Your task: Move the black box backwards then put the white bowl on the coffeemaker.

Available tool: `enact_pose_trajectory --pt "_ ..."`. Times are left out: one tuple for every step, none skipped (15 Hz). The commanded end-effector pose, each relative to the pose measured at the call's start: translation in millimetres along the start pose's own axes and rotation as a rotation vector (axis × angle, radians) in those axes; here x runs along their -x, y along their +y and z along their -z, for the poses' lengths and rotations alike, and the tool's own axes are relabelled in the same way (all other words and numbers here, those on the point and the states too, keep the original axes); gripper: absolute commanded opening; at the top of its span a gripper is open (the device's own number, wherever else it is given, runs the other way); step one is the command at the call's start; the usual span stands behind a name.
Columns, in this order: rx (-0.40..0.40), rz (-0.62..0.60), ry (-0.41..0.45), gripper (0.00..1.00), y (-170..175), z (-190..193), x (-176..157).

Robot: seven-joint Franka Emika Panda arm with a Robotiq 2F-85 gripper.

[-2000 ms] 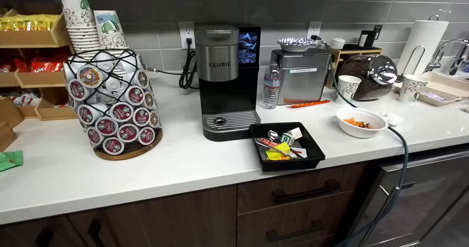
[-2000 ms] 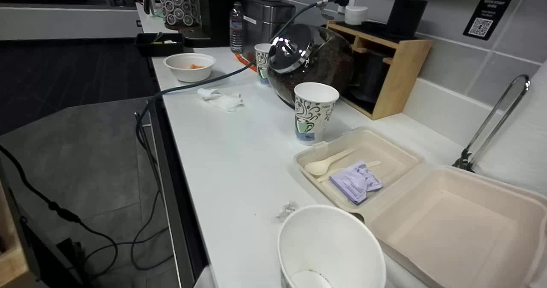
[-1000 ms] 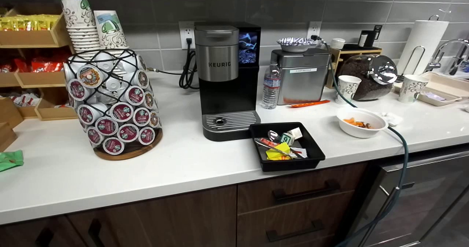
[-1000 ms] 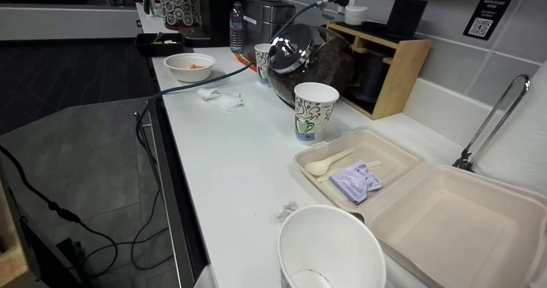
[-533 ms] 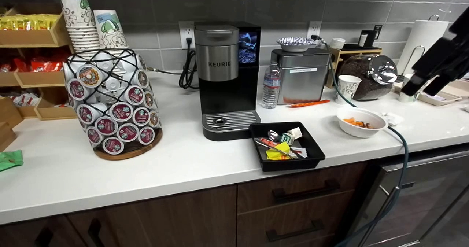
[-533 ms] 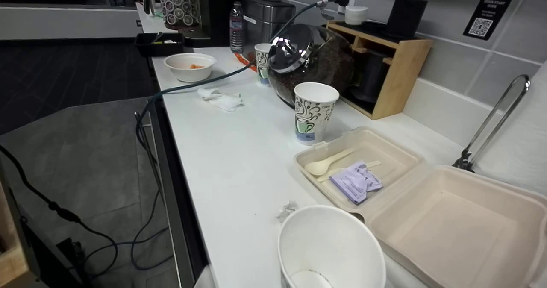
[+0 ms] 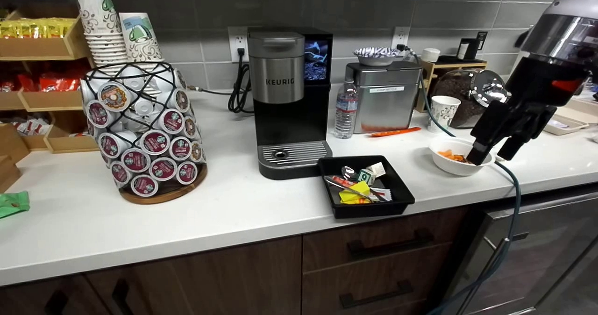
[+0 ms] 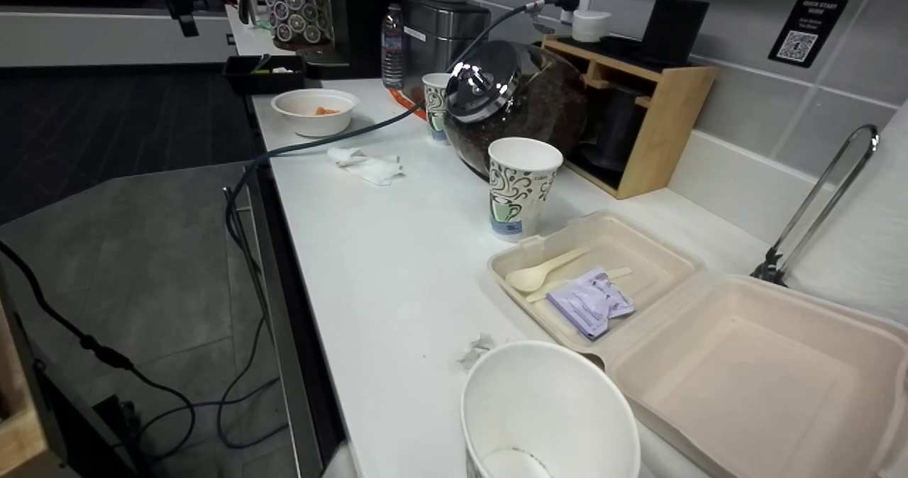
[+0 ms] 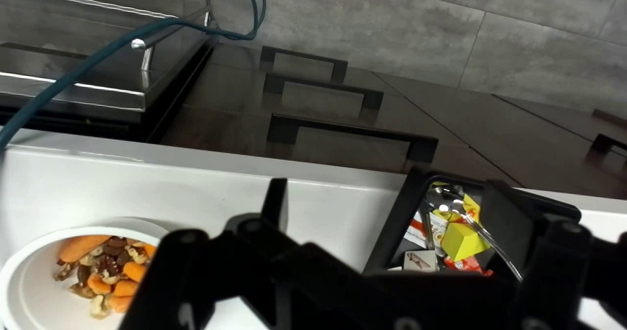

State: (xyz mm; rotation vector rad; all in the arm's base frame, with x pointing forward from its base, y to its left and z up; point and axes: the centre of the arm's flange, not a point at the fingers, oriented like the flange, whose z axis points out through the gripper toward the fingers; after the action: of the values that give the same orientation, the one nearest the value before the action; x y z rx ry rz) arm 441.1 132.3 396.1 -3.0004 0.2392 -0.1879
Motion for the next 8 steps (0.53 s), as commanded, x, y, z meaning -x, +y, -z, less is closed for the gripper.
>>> enact_pose_trajectory --pt "-0.071 -0.146 0.009 1.00 -9.7 -15.1 -8.3" --pt "-0.091 -0.187 0.013 1.00 -13.5 -27.1 -19.2" --pt "-0.116 -0.233 0.011 1.00 -17.1 -35.4 -26.1" --pt "-0.142 -0.278 0.027 1.00 -19.7 -42.9 -31.5" --pt "-0.157 -0.326 0.053 1.00 -21.4 -51.0 -37.7" --pt "-0.174 -0.372 0.080 1.00 -21.6 -59.4 -44.3" --pt "-0.187 -0.419 0.106 1.00 -21.4 -68.5 -51.7" --pt "-0.201 -0.465 0.134 1.00 -21.0 -77.1 -58.7"
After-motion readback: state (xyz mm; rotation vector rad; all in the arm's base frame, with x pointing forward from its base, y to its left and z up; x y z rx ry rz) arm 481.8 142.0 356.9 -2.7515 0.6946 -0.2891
